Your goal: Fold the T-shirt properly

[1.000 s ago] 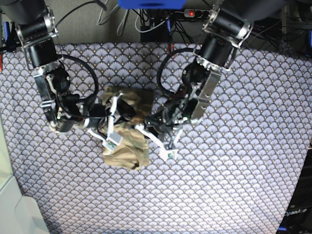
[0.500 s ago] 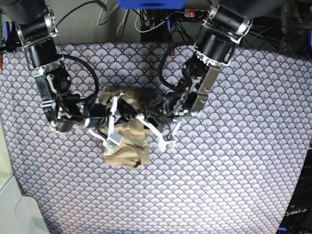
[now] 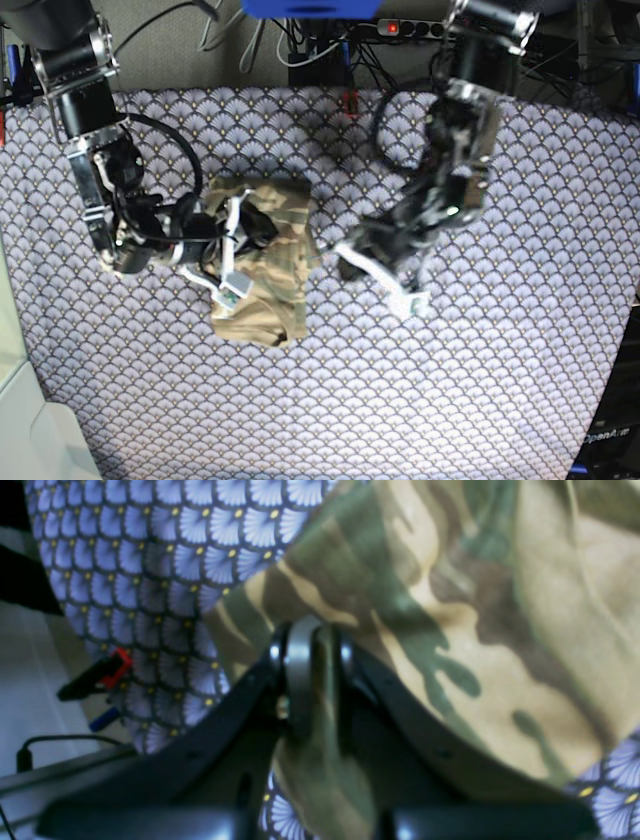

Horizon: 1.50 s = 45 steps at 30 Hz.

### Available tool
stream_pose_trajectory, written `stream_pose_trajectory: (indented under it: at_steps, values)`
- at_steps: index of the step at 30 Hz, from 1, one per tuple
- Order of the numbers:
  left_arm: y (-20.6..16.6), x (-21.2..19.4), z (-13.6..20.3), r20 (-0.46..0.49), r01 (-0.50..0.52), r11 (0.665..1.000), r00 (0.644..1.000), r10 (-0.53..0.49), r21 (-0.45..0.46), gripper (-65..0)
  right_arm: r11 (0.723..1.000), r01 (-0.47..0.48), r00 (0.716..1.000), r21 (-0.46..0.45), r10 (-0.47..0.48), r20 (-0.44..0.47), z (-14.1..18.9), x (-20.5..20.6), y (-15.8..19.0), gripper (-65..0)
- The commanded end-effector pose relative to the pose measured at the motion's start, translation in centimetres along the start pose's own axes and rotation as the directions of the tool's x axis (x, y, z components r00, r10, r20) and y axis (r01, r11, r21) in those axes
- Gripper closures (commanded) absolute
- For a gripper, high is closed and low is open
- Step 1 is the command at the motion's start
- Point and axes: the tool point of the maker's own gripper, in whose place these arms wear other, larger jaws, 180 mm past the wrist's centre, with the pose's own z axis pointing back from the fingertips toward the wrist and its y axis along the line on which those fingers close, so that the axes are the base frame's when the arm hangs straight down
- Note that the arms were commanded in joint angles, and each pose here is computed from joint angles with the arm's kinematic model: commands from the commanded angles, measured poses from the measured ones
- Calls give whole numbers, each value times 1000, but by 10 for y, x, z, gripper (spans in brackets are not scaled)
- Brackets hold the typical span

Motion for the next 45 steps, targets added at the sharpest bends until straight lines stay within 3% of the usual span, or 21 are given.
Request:
stream_pose_trajectory:
  at_steps: [1,4,8,13,15,18,23,26,31,37,40,45]
  values:
    - [-3,24,10,61,11,1000,998,-10,-17,-6,999,-44,997,-11,44,65,13,23,-2,-58]
    - [40,15,38,50,-33,997,998,29,74,-6,997,-78,995,-15,79,56,17,26,3,-58]
    - [84,2,76,55,-53,982,998,44,180,-6,999,-38,998,7,37,56,10,11,9,-58]
    - [104,-18,117,37,-16,968,999,7,249,-6,994,109,993,24,-110,50,-7,-25,-3,-58]
    - [108,-25,128,31,-16,963,999,7,268,-6,992,123,991,17,-123,44,-7,-28,-9,-58]
    - [115,-33,137,24,-24,957,1000,18,291,-6,998,66,997,-3,-66,41,6,-19,-10,-58]
    - [117,-44,147,-12,6,953,1000,-2,301,-6,992,-117,992,-52,120,38,40,10,9,-56]
    - [113,-50,158,-31,38,953,999,-30,301,-6,983,-137,989,-123,143,45,66,10,9,-56]
    - [110,-72,174,-98,77,950,994,-50,302,-6,967,-85,996,-239,88,1,106,-21,-1,-56]
    - [95,-114,193,-217,152,962,971,-103,226,-6,946,-9,996,-324,-19,-82,144,-84,5,-56]
    - [98,-139,206,-274,135,962,959,-67,238,-6,939,20,986,-343,-75,-147,159,-117,6,-56]
    - [106,-176,228,-378,170,946,924,-56,275,-6,914,112,965,-389,-194,-178,183,-164,17,-55]
